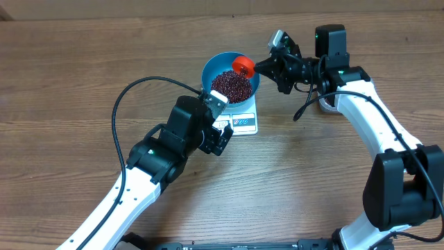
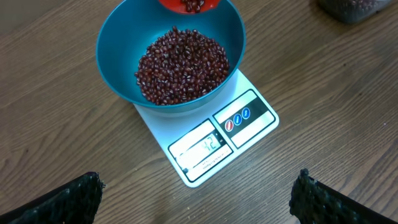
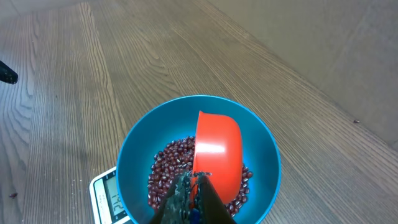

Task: Scoop item into bowl and weigh 150g on scale
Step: 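Tilt the scoop with the right gripper to pour beans into the bowl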

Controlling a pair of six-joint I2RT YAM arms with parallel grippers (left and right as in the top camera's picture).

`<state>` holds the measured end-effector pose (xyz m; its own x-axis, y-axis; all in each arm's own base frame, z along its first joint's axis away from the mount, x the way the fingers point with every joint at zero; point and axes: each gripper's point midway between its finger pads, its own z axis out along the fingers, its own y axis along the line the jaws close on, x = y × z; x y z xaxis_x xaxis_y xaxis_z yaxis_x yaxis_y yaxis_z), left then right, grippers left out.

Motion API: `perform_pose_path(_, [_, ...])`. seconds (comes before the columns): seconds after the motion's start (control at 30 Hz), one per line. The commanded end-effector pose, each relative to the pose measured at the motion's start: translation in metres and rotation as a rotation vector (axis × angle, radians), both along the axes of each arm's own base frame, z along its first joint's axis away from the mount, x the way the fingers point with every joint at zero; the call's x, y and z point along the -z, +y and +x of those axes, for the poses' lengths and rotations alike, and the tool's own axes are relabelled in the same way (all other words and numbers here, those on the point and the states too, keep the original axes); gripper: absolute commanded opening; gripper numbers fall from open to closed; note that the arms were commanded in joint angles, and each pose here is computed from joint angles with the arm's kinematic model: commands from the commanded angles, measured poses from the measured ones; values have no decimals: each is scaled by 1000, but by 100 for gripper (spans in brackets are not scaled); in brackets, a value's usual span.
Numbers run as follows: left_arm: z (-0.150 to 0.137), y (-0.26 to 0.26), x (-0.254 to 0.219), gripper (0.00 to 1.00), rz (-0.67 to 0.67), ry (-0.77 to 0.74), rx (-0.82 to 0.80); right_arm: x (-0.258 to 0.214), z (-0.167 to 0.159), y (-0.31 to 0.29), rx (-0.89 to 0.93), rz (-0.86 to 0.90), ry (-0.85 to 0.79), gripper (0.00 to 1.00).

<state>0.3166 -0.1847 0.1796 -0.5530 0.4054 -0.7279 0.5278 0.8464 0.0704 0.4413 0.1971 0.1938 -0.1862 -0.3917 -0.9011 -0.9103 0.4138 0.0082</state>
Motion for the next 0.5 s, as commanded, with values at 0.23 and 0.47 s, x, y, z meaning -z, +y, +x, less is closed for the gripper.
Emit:
perform_pose_path(0.23, [5,-3,-14,100,-14,-32,11,1,-8,6,-113,-46,-127,4])
perform_pose_path(0.47, [5,-3,-14,100,-14,-33,11,1,-8,6,-126,-56,-153,4])
